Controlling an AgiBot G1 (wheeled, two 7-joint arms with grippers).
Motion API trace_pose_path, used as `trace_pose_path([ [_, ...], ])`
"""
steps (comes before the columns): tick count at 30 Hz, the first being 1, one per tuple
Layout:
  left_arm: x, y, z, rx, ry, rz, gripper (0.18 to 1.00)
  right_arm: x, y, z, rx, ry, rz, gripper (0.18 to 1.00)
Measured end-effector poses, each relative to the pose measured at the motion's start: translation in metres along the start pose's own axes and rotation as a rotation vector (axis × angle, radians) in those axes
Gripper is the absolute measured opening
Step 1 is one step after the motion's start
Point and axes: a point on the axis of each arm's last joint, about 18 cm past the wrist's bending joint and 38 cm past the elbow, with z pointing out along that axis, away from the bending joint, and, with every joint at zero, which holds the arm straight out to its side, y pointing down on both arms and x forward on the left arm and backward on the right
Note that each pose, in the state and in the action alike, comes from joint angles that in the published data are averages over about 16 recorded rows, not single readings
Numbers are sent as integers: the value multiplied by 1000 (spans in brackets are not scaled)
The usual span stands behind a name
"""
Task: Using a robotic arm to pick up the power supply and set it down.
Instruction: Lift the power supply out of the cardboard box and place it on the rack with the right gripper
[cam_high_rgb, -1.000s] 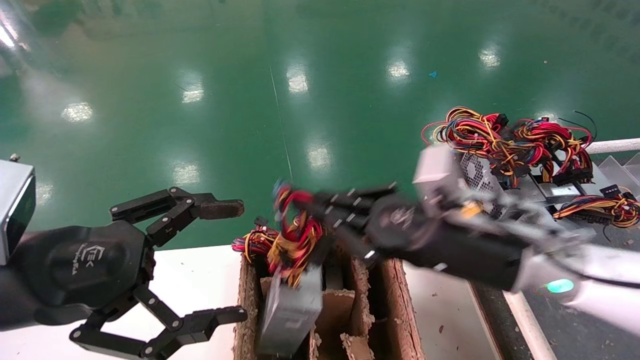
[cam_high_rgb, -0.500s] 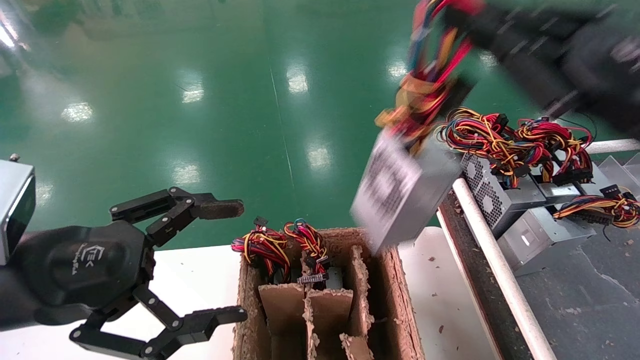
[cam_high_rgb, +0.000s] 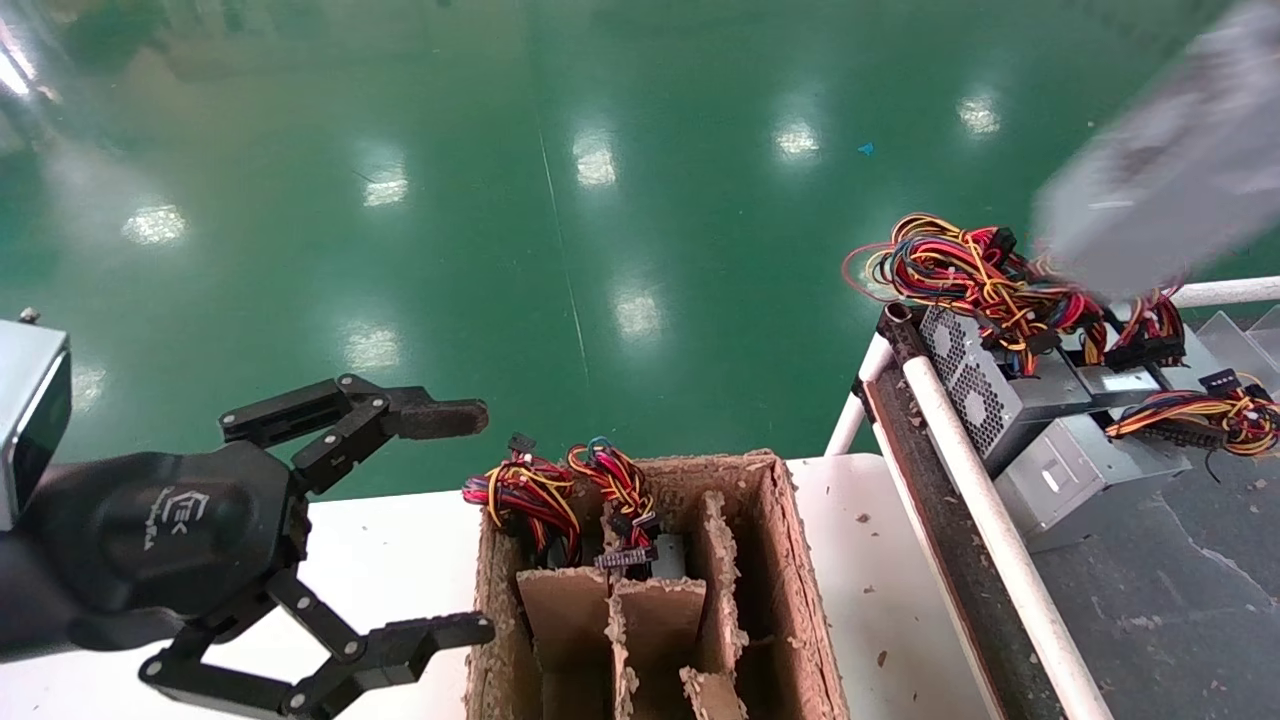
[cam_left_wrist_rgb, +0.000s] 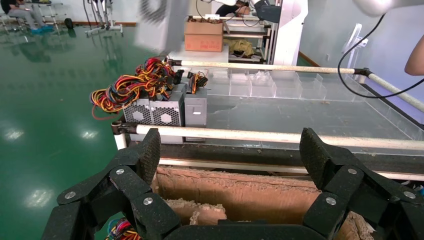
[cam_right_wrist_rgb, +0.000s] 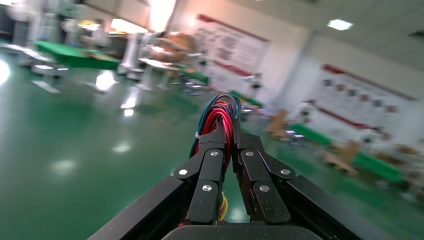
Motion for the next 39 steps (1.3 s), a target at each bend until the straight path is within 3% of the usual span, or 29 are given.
trace_pose_path([
  [9, 0, 0, 0, 0, 0, 0, 1001, 33, 0, -73, -114, 95, -7, 210],
  [19, 0, 0, 0, 0, 0, 0, 1001, 32, 29, -133, -227, 105, 72, 210],
  [39, 0, 0, 0, 0, 0, 0, 1001, -18, 125, -159, -437, 4, 224, 210],
])
